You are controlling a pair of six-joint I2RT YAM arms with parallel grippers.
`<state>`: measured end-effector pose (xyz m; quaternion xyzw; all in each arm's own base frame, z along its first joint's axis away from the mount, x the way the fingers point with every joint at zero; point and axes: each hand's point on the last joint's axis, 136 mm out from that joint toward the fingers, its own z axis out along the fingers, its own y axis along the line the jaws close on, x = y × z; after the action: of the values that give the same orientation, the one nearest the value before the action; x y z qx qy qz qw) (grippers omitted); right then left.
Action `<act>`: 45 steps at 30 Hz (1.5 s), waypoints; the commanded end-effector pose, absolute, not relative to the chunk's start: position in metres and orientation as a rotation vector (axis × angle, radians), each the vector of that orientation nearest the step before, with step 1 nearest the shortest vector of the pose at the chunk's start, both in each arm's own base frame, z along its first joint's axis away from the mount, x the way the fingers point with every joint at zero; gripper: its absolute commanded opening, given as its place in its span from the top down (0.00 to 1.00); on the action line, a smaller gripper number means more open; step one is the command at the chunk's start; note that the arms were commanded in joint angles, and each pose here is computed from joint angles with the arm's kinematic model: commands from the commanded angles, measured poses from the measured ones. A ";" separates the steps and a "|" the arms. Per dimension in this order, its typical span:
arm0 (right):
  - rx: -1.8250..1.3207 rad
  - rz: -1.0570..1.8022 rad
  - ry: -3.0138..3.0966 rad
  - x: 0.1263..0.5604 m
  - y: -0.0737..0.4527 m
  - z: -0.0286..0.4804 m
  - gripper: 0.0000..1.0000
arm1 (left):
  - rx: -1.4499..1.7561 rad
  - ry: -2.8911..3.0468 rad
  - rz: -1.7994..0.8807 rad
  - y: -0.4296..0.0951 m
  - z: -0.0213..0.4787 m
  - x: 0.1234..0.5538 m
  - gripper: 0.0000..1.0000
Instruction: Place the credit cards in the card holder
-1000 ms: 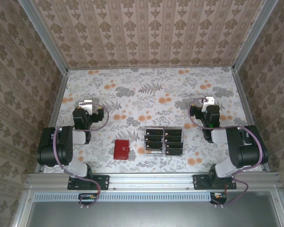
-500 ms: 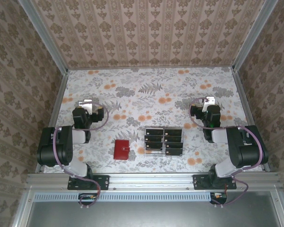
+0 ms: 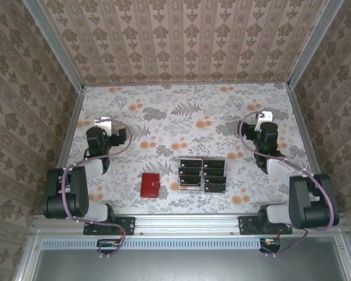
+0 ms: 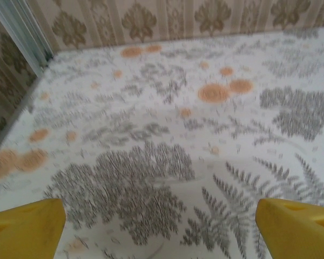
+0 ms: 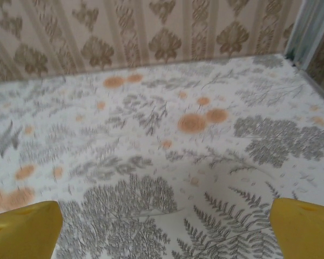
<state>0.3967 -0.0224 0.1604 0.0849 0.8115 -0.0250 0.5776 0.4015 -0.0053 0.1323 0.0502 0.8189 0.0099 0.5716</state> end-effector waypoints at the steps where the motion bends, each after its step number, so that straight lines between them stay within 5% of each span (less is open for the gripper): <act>1: 0.387 -0.049 1.949 0.384 -0.036 0.182 0.00 | 0.039 1.936 0.016 0.000 0.159 0.398 0.00; 9: 0.415 0.422 2.165 0.334 0.034 0.202 0.00 | -0.112 2.036 -0.256 -0.042 0.213 0.354 0.00; 14: 0.216 0.425 2.401 0.261 0.088 0.174 0.01 | -0.045 2.133 -0.435 -0.100 0.191 0.293 0.00; 22: 0.194 0.410 2.589 0.190 0.104 0.130 0.07 | 0.024 2.283 -0.481 -0.137 0.135 0.213 0.00; 45: 0.250 0.384 2.702 0.189 0.123 0.068 0.15 | 0.100 2.331 -0.318 -0.199 0.103 0.225 0.00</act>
<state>0.1882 0.1217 0.0730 0.0807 0.9675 0.1355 0.1976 0.2169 -0.1927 0.0894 0.0699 0.9232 -0.1188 0.3587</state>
